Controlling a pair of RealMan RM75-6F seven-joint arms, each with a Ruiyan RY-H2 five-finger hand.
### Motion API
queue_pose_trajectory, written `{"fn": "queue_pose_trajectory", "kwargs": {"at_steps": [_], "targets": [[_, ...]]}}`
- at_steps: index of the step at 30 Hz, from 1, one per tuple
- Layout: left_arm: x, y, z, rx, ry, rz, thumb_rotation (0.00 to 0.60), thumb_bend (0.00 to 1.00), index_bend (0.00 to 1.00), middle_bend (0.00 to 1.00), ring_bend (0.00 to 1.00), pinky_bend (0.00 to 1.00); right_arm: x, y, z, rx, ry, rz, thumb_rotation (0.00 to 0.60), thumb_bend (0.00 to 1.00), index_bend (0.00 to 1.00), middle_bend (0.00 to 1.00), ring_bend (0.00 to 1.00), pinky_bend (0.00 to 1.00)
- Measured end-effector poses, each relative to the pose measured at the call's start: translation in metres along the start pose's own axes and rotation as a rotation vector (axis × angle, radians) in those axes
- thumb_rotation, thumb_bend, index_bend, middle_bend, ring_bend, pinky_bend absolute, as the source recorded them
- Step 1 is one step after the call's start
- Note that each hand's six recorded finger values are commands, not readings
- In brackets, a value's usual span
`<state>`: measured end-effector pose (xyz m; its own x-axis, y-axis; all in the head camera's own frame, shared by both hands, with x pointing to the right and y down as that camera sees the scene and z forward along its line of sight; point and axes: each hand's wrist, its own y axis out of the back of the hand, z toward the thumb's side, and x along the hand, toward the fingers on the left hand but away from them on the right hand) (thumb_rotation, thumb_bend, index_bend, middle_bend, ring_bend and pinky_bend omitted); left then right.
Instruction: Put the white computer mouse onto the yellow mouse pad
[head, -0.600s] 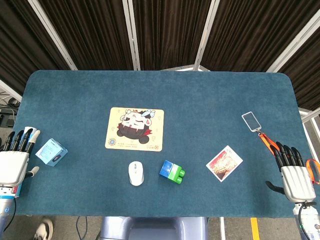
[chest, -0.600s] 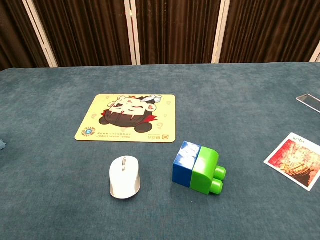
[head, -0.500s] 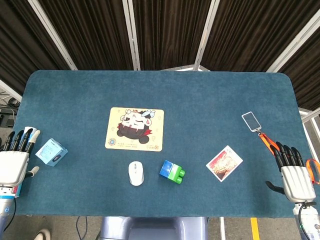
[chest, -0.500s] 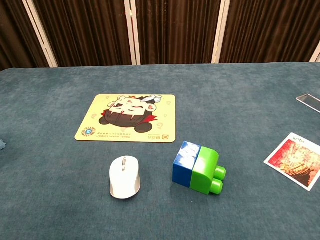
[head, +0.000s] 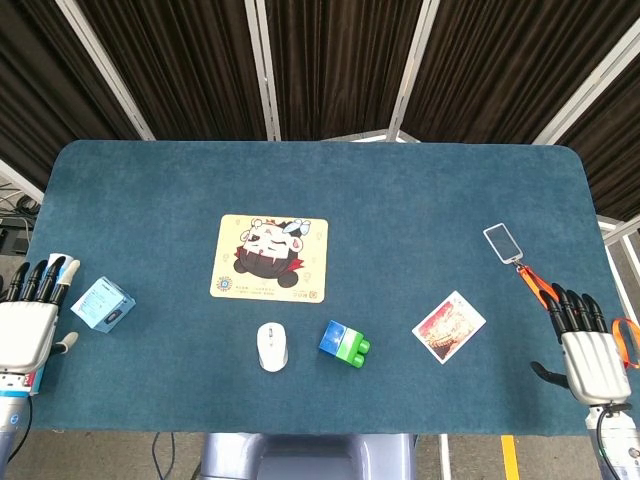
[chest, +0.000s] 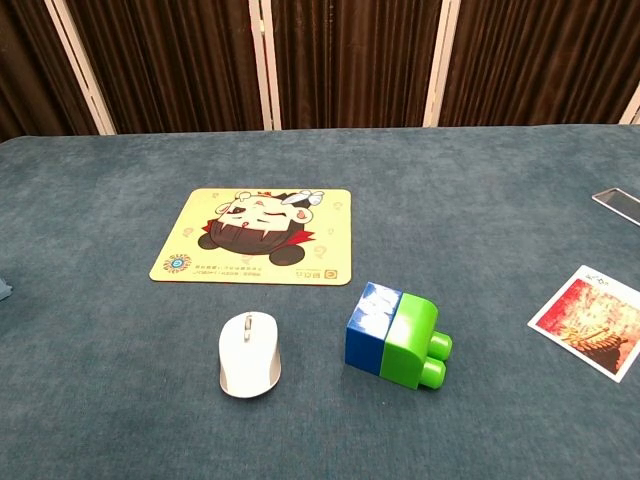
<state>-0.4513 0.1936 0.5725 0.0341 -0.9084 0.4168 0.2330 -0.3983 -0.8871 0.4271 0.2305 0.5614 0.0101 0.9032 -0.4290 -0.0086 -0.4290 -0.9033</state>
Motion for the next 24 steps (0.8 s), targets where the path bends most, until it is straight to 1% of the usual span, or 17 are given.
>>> {"fn": "queue_pose_trajectory", "kwargs": {"at_steps": [11,15,17,19,22,24], "targets": [[-0.001,0.000,0.001,0.003,0.000,0.004,0.600,0.10,0.00,0.00,0.00,0.00,0.000,0.000,0.000,0.001,-0.001,0.000,0.600,0.09,0.00,0.00,0.00,0.00],[0.000,0.001,0.003,0.000,-0.020,-0.003,0.600,0.10,0.02,0.00,0.00,0.00,0.001,0.000,-0.001,0.002,-0.002,-0.002,0.600,0.09,0.00,0.00,0.00,0.00],[0.003,0.002,0.007,0.002,-0.049,-0.004,0.600,0.11,0.02,0.00,0.00,0.00,0.001,0.000,-0.001,0.002,-0.002,-0.002,0.600,0.09,0.00,0.00,0.00,0.00],[0.007,0.006,0.013,0.015,-0.098,-0.004,0.600,0.11,0.02,0.00,0.00,0.00,0.001,0.000,-0.001,0.001,-0.002,-0.002,0.600,0.09,0.00,0.00,0.00,0.00],[0.018,0.015,0.028,0.057,-0.199,0.014,0.600,0.11,0.06,0.00,0.00,0.00,0.000,0.000,-0.001,0.001,-0.001,-0.001,0.600,0.09,0.00,0.00,0.00,0.00],[0.027,0.023,0.045,0.093,-0.297,0.029,0.600,0.10,0.10,0.00,0.00,0.00,0.000,0.000,-0.001,0.001,-0.001,-0.001,0.600,0.09,0.00,0.00,0.00,0.00]]}}
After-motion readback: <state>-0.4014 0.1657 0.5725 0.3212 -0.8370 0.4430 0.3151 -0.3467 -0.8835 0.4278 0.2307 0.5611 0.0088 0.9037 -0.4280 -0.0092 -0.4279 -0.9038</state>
